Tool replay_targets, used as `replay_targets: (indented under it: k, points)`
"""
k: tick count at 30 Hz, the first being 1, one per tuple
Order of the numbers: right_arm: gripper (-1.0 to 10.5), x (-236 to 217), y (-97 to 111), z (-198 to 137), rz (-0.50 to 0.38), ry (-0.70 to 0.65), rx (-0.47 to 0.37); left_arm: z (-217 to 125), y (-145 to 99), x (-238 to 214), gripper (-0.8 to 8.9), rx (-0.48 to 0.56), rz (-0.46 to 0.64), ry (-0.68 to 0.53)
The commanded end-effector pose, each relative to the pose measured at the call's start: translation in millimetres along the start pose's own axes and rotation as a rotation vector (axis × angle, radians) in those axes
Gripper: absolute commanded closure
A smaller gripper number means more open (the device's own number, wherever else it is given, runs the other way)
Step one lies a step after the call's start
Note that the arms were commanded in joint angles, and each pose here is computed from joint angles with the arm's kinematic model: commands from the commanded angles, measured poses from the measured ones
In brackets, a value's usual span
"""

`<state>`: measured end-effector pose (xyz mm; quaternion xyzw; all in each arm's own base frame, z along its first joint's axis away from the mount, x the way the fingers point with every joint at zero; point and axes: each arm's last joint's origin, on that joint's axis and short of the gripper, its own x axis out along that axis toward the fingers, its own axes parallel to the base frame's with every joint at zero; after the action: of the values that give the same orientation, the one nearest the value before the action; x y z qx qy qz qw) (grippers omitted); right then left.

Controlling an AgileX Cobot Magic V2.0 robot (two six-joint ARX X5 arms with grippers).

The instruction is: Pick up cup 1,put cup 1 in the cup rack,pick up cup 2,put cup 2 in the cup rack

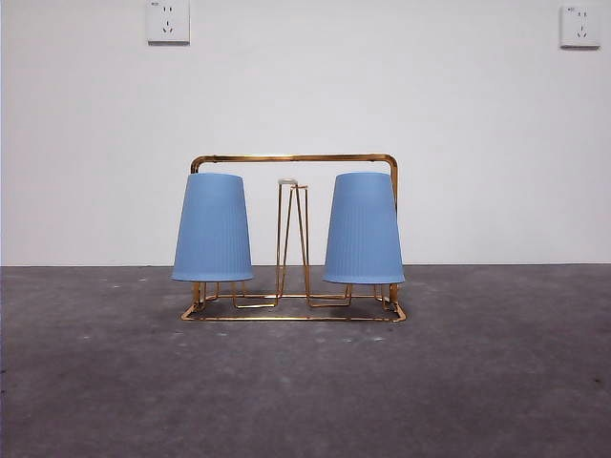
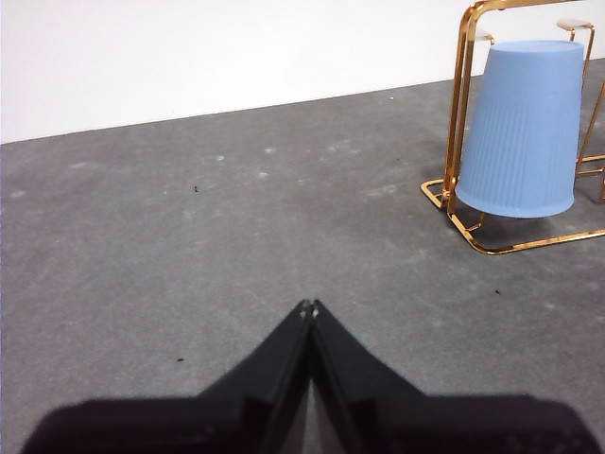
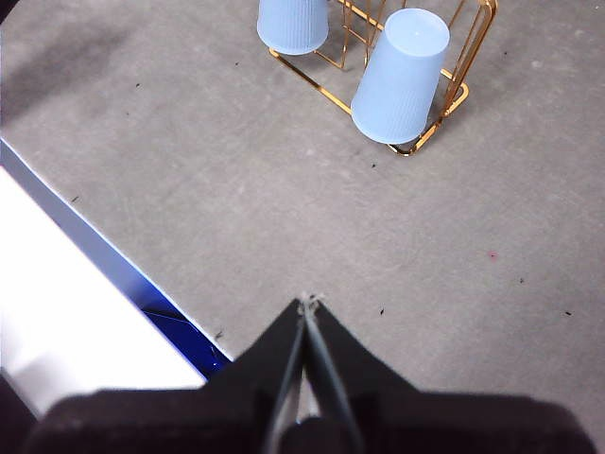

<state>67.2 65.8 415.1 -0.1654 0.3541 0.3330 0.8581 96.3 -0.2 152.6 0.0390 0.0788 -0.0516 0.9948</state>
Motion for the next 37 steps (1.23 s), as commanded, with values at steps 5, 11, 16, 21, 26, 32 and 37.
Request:
replay_targets:
  k: [5, 11, 16, 21, 26, 32, 37]
  points:
    - [9.5, 2, 0, -3, -0.004, 0.030, 0.008, -3, 0, 1, 8.17, -0.008, 0.000, 0.011]
    - [9.4, 2, 0, -3, -0.004, 0.030, 0.008, -3, 0, 1, 8.17, -0.008, 0.000, 0.011]
    - [9.5, -10, -8, 0, -0.090, -0.125, -0.049, -3, 0, 1, 8.17, -0.008, 0.000, 0.011]
    - [9.5, -36, -17, -4, -0.103, -0.488, 0.027, -4, 0, 1, 8.17, -0.008, 0.000, 0.012]
    - [9.5, -35, -22, -31, -0.296, -0.655, 0.002, -3, 0, 1, 8.17, -0.008, 0.000, 0.011]
    - [9.5, 12, -32, -70, -0.469, -0.727, -0.016, -3, 0, 1, 8.17, -0.008, -0.001, 0.011]
    - [9.5, 66, -41, -108, -0.504, -0.747, 0.060, -4, 0, 1, 8.17, -0.008, -0.001, 0.012]
